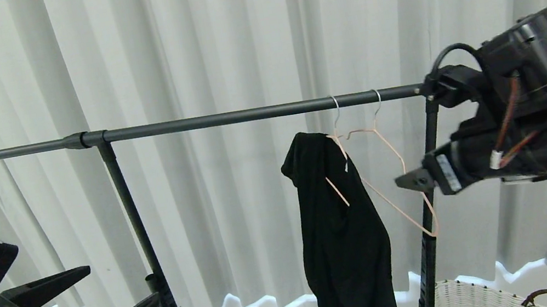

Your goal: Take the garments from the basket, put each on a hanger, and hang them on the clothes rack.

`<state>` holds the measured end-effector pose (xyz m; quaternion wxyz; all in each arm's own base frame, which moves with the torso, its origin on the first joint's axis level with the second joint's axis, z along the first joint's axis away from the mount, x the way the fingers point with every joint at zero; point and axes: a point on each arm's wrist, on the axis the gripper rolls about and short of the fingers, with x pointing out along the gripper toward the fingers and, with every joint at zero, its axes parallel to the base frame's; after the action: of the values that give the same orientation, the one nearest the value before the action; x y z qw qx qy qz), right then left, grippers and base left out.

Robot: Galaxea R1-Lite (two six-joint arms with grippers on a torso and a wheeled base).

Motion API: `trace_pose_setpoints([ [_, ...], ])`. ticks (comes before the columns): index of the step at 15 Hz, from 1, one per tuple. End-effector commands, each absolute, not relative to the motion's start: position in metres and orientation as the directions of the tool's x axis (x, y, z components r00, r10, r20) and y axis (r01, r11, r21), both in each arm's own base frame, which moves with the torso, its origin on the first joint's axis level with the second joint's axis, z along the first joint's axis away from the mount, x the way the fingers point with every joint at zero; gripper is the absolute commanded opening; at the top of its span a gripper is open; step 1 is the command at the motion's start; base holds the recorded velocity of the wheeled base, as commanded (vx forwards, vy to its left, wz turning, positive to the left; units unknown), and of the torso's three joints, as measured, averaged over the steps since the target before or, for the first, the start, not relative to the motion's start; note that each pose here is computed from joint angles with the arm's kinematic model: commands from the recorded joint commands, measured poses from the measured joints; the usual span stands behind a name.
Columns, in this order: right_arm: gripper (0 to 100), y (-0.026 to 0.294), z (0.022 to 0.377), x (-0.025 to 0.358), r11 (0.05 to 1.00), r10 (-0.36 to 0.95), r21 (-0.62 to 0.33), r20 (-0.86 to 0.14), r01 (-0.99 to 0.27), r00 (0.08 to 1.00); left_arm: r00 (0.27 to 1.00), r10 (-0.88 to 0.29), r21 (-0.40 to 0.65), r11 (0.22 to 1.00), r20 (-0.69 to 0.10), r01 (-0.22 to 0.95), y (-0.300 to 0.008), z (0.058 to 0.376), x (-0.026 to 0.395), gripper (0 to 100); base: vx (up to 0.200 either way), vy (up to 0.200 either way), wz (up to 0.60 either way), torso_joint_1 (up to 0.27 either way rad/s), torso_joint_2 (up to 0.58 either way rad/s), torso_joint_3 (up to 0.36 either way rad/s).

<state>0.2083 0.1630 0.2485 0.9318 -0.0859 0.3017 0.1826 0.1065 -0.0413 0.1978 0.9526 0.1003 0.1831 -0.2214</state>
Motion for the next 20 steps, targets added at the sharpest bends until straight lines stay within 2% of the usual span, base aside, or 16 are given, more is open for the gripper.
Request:
trace_pose_setpoints([
  [1, 100, 0.102, 0.278, 0.162, 0.95, 0.179, -0.104, -0.587, -0.293, 0.789, 0.846, -0.349, 0.114, 0.898, -0.403, 0.425, -0.038, 0.194, 0.106, 100, 0.0, 0.0, 0.0, 0.0, 0.0, 0.0],
  [2, 100, 0.087, 0.275, 0.156, 0.964, 0.128, -0.114, -0.593, -0.241, 0.795, 0.85, -0.332, 0.117, 0.905, -0.409, 0.41, -0.036, 0.192, 0.105, 100, 0.0, 0.0, 0.0, 0.0, 0.0, 0.0],
  [4, 100, 0.058, 0.268, 0.15, 0.971, -0.003, -0.196, -0.591, -0.14, 0.807, 0.86, -0.301, 0.126, 0.916, -0.412, 0.381, -0.034, 0.191, 0.106, 100, 0.0, 0.0, 0.0, 0.0, 0.0, 0.0],
  [6, 100, 0.044, 0.26, 0.146, 0.964, -0.07, -0.248, -0.592, -0.099, 0.803, 0.867, -0.261, 0.138, 0.928, -0.425, 0.347, -0.033, 0.187, 0.106, 100, 0.0, 0.0, 0.0, 0.0, 0.0, 0.0],
  [10, 100, 0.035, 0.242, 0.155, 0.959, -0.122, -0.28, -0.518, -0.033, 0.847, 0.881, -0.207, 0.151, 0.944, -0.424, 0.295, -0.029, 0.187, 0.106, 100, -0.15, 0.0, 0.0, 0.007, 0.01, 0.002],
  [13, 100, 0.032, 0.231, 0.157, 0.943, -0.139, -0.33, -0.49, -0.036, 0.86, 0.889, -0.176, 0.152, 0.953, -0.423, 0.261, -0.025, 0.186, 0.106, 100, -0.2, 0.0, 0.0, 0.003, 0.0, 0.004],
  [20, 100, 0.026, 0.227, 0.153, 0.934, -0.189, -0.358, -0.484, 0.003, 0.854, 0.899, -0.154, 0.192, 0.949, -0.41, 0.25, -0.021, 0.185, 0.1, 100, -0.2, 0.0, 0.0, 0.004, 0.0, 0.004],
])
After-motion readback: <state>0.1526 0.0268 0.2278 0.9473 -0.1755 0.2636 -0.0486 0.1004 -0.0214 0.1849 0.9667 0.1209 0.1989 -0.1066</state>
